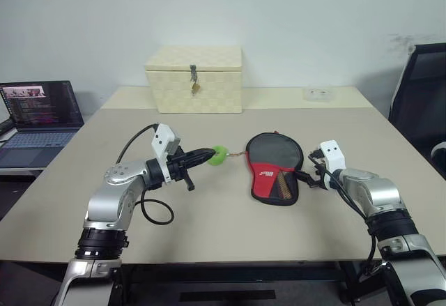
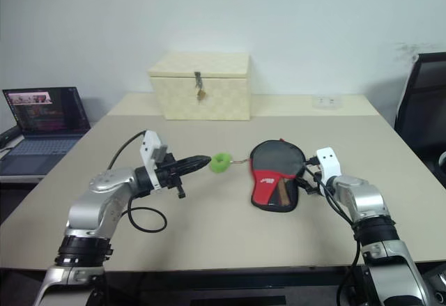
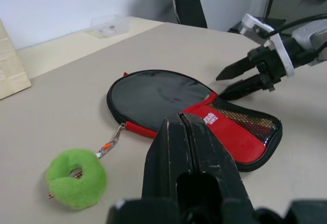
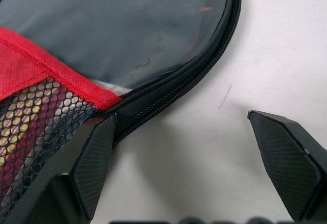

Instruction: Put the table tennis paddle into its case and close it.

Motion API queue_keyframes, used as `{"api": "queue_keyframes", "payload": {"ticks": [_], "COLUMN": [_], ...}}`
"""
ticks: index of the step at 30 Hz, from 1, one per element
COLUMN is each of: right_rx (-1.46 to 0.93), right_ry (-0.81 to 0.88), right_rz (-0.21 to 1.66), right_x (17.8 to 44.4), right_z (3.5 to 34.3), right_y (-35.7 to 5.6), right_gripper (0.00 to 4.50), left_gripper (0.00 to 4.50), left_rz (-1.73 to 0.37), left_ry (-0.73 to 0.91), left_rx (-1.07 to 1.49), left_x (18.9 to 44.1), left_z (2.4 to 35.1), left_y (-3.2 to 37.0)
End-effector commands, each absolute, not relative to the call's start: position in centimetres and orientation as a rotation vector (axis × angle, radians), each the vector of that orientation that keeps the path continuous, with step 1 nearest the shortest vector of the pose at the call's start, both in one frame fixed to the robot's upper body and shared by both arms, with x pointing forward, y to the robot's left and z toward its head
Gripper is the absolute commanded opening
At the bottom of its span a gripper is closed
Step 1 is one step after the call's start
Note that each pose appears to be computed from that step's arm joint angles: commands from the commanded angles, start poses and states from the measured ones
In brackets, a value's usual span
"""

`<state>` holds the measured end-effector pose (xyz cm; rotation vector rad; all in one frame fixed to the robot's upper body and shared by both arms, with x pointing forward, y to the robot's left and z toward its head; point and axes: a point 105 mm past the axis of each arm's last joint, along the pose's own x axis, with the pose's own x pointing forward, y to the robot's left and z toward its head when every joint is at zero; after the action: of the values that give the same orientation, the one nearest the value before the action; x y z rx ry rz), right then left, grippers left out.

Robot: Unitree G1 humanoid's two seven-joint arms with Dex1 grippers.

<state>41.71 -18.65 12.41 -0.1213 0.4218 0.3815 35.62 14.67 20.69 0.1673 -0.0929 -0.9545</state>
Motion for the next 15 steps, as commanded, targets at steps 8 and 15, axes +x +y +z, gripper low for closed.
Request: {"api": "queue_keyframes", "payload": {"ticks": [8,15], "right_rx": [-0.129,-0.081], "right_ry": [0.368,0.340], "right_rz": [0.377,0.374], "right_x": [42.2,40.9], "right_z": [14.1,16.3], "right_y": [-18.2,-19.8], "right_gripper": [4.50,4.50], "left_gripper": [0.02,0.02], "left_rz": [-0.926,-0.966], "left_ry": [-0.154,-0.143], "left_rx": [0.210,0.184], "left_x": [35.5,35.1], "left_z": [23.0,22.9], "left_y": [15.2,15.3]}}
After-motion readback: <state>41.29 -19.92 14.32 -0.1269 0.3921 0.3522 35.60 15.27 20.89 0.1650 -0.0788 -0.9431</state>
